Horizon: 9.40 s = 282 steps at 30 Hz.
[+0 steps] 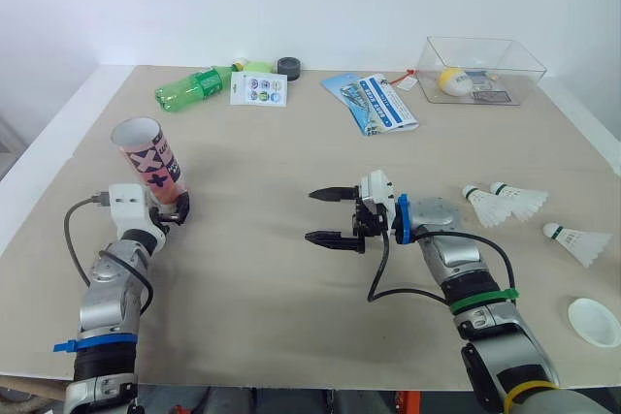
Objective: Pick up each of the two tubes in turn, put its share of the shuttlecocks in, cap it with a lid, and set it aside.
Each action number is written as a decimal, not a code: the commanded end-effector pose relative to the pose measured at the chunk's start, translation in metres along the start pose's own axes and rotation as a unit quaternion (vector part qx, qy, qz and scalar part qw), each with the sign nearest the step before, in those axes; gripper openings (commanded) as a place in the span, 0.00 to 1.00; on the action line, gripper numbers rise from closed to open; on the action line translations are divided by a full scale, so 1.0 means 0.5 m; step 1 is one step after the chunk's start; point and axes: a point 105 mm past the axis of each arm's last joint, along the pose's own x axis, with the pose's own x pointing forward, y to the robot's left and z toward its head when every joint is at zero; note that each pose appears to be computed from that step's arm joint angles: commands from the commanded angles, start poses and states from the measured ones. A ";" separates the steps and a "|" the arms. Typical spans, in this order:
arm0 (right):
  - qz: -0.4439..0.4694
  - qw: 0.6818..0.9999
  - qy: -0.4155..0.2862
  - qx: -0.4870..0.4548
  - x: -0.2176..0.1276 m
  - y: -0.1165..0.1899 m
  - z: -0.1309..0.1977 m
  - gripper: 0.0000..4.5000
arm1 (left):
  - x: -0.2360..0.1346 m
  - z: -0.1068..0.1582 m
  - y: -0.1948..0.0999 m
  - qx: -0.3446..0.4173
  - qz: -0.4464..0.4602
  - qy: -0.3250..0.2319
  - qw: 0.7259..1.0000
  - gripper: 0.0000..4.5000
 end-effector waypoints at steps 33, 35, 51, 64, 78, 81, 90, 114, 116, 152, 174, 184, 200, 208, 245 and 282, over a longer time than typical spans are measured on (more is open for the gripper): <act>-0.077 0.997 -0.030 -0.007 -0.039 -0.026 0.059 1.00 | -0.027 0.049 -0.119 0.229 -0.301 -0.029 0.925 0.89; -0.077 0.996 -0.043 -0.008 -0.049 -0.022 0.068 1.00 | -0.046 0.050 -0.159 0.251 -0.372 -0.010 0.894 0.89; -0.049 0.999 -0.021 0.000 -0.080 0.015 0.060 1.00 | -0.053 0.077 -0.299 0.380 -0.618 0.151 0.671 0.89; -0.231 0.972 -0.012 0.044 -0.181 -0.001 0.060 1.00 | -0.054 0.079 -0.352 0.395 -0.636 0.146 0.647 0.89; -0.563 0.815 0.121 0.066 -0.464 0.026 0.032 1.00 | -0.053 0.055 -0.373 0.435 -0.632 0.140 0.626 0.89; -0.597 0.788 0.133 0.065 -0.485 0.032 0.028 1.00 | -0.045 0.055 -0.374 0.439 -0.630 0.138 0.625 0.89; -0.647 0.740 0.131 0.132 -0.517 0.026 -0.028 1.00 | -0.044 0.067 -0.394 0.433 -0.640 0.136 0.620 0.89; -0.602 0.775 0.141 0.132 -0.480 -0.040 -0.073 0.01 | -0.036 0.047 -0.341 0.352 -0.620 0.126 0.690 0.89; -0.602 0.776 0.141 0.127 -0.480 -0.044 -0.071 0.01 | -0.041 0.041 -0.328 0.344 -0.620 0.126 0.694 0.89; -0.489 0.859 0.145 -0.032 -0.438 -0.065 0.036 0.00 | -0.040 0.083 -0.411 0.335 -0.657 0.064 0.673 0.62; 0.005 0.877 0.203 -0.436 -0.174 0.003 0.291 0.00 | -0.036 0.076 -0.435 0.313 -0.678 0.108 0.656 0.62; 0.064 0.874 0.218 -0.429 -0.150 0.013 0.250 0.00 | -0.036 0.083 -0.445 0.306 -0.678 0.104 0.660 0.62; -0.107 0.947 0.139 -0.268 -0.226 -0.037 0.311 0.97 | -0.042 0.078 -0.439 0.312 -0.679 0.108 0.656 0.62; -0.458 0.885 0.057 0.055 -0.516 -0.030 0.196 0.97 | -0.057 0.088 -0.463 0.327 -0.691 0.085 0.640 0.62; -0.567 0.790 0.187 0.138 -0.721 0.111 -0.004 0.97 | -0.104 0.096 -0.502 0.296 -0.704 0.055 0.643 0.62; -0.632 0.740 0.160 0.165 -0.761 0.090 -0.046 0.97 | -0.110 0.088 -0.473 0.298 -0.688 0.072 0.658 0.62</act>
